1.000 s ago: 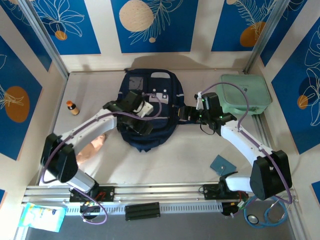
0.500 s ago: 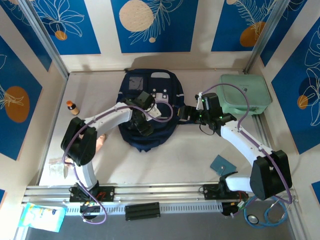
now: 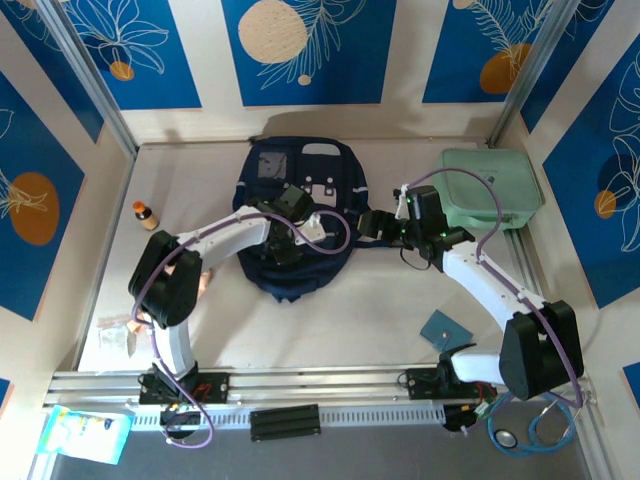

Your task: Pack books, pencil case, and school supplies into a backpack

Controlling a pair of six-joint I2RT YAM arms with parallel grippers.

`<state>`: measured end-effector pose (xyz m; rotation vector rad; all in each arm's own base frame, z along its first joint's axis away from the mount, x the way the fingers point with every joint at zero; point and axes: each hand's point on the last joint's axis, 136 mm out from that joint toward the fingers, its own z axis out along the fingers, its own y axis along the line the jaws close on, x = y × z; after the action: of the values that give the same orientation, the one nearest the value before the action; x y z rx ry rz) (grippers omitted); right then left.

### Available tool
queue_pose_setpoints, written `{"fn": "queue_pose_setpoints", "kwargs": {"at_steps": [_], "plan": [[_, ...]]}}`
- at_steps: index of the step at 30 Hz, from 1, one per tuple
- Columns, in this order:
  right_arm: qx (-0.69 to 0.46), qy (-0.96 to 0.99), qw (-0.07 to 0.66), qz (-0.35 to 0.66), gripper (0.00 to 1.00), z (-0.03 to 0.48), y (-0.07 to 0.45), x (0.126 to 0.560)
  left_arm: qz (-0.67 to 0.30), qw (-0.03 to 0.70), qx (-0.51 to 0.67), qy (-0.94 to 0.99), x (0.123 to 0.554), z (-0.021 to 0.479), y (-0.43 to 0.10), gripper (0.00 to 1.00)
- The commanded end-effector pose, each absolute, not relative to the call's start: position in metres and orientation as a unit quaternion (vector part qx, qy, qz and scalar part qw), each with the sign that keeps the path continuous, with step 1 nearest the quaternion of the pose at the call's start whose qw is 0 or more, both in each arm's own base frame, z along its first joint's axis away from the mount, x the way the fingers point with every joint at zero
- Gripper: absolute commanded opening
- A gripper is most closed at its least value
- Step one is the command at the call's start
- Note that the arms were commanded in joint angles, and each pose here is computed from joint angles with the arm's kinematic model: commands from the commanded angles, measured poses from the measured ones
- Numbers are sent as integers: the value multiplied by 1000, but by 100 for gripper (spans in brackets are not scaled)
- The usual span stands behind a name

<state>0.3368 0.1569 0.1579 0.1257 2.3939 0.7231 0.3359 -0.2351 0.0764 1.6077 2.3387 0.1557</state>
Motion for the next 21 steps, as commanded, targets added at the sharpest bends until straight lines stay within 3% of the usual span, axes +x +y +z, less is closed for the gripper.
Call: {"fn": "queue_pose_setpoints", "kwargs": {"at_steps": [1,7,16,21], "plan": [[56,902,310,295,79,157,158,334,53,191,556,807,345,102,-242,20],[66,902,299,305,78,148,158,337,36,224,550,804,339,128,-244,0],[14,888,287,359,74,164,186,369,18,337,499,798,339,185,-242,0],[0,875,286,391,69,174,201,400,12,373,475,797,336,190,-237,0]]}}
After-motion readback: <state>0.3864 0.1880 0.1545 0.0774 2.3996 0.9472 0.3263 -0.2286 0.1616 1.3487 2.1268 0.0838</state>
